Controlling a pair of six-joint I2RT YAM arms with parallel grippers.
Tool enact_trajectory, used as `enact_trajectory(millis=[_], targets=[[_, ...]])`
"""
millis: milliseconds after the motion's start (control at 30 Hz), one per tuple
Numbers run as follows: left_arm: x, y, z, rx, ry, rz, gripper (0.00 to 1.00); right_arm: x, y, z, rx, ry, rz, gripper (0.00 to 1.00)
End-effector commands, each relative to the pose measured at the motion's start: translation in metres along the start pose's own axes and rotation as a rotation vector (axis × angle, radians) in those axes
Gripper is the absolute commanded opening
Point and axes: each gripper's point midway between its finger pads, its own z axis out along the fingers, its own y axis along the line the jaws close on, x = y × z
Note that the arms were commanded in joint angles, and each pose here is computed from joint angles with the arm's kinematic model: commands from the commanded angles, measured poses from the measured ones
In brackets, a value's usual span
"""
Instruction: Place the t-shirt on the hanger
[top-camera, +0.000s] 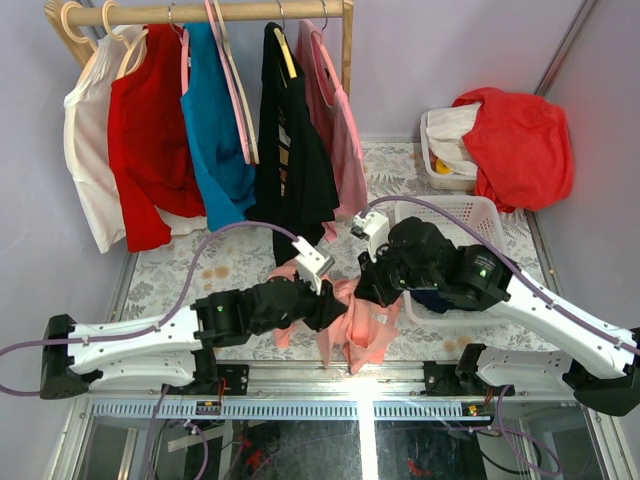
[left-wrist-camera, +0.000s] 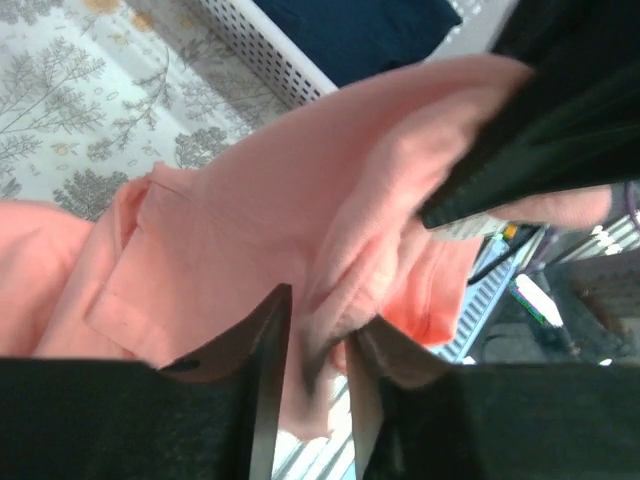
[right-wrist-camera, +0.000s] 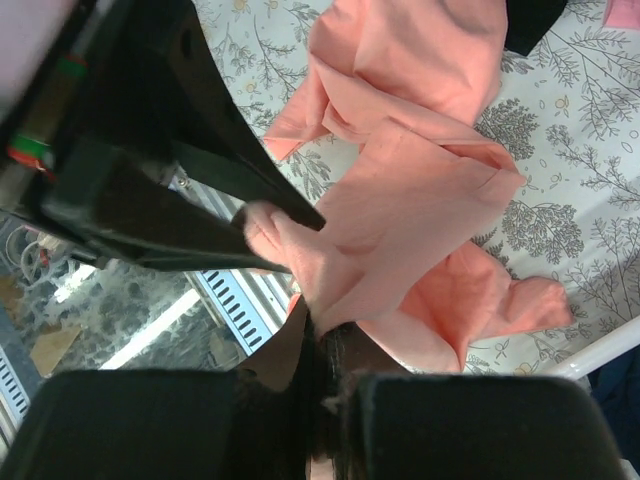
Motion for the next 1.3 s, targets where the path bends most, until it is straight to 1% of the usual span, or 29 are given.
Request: enact_trajectory(millis=[0, 33, 133, 167, 200, 367, 567, 700, 833, 967, 1033, 1067, 1167, 1233, 1267], targets=[[-0.028, 0.003, 0.006, -0.071, -0.087, 0.022, 0.04, -0.021, 0.014, -0.016, -0.071, -0.089, -0.028, 0.0], [-0.032, 0.006, 0.006, -0.098, -0.092, 0.028, 0.0, -0.02, 0.014, -0.016, -0.072, -0.09, -0.026, 0.0], [-0.051, 0.007, -0.002, -0.139, -0.119, 0.039, 0.0, -0.013, 0.012, -0.018, -0.07, -0.09, -0.018, 0.0], [-0.056, 0.008, -0.006, -0.153, -0.125, 0.046, 0.0, -0.011, 0.012, -0.019, -0.069, -0.092, -0.014, 0.01], [-0.063, 0.007, -0.009, -0.16, -0.134, 0.053, 0.0, -0.007, 0.011, -0.019, -0.07, -0.092, -0.009, 0.04], [-0.106, -0.006, -0.028, -0.176, -0.181, 0.078, 0.0, 0.002, 0.006, -0.026, -0.058, -0.122, -0.001, 0.27], [-0.152, -0.027, -0.031, -0.187, -0.199, 0.142, 0.0, 0.006, -0.005, -0.031, -0.012, -0.175, 0.009, 0.42], [-0.17, -0.036, -0.029, -0.187, -0.204, 0.181, 0.0, 0.009, -0.013, -0.03, 0.022, -0.198, 0.017, 0.47], [-0.177, -0.041, -0.027, -0.19, -0.197, 0.199, 0.0, 0.006, -0.013, -0.03, 0.009, -0.246, 0.016, 0.48], [-0.179, -0.04, -0.028, -0.202, -0.192, 0.206, 0.0, 0.001, -0.028, -0.033, 0.094, -0.294, 0.027, 0.47], [-0.183, -0.04, -0.032, -0.205, -0.198, 0.204, 0.0, 0.001, -0.041, -0.033, 0.164, -0.299, 0.032, 0.42], [-0.185, -0.041, -0.034, -0.205, -0.201, 0.203, 0.0, 0.001, -0.044, -0.032, 0.178, -0.295, 0.032, 0.37], [-0.191, -0.04, -0.04, -0.217, -0.209, 0.205, 0.0, -0.003, -0.044, -0.034, 0.185, -0.298, 0.021, 0.17], [-0.196, -0.039, -0.046, -0.233, -0.217, 0.206, 0.0, -0.013, -0.037, -0.046, 0.164, -0.329, 0.009, 0.04], [-0.2, -0.039, -0.05, -0.24, -0.22, 0.207, 0.0, -0.018, -0.034, -0.053, 0.153, -0.347, -0.001, 0.0]])
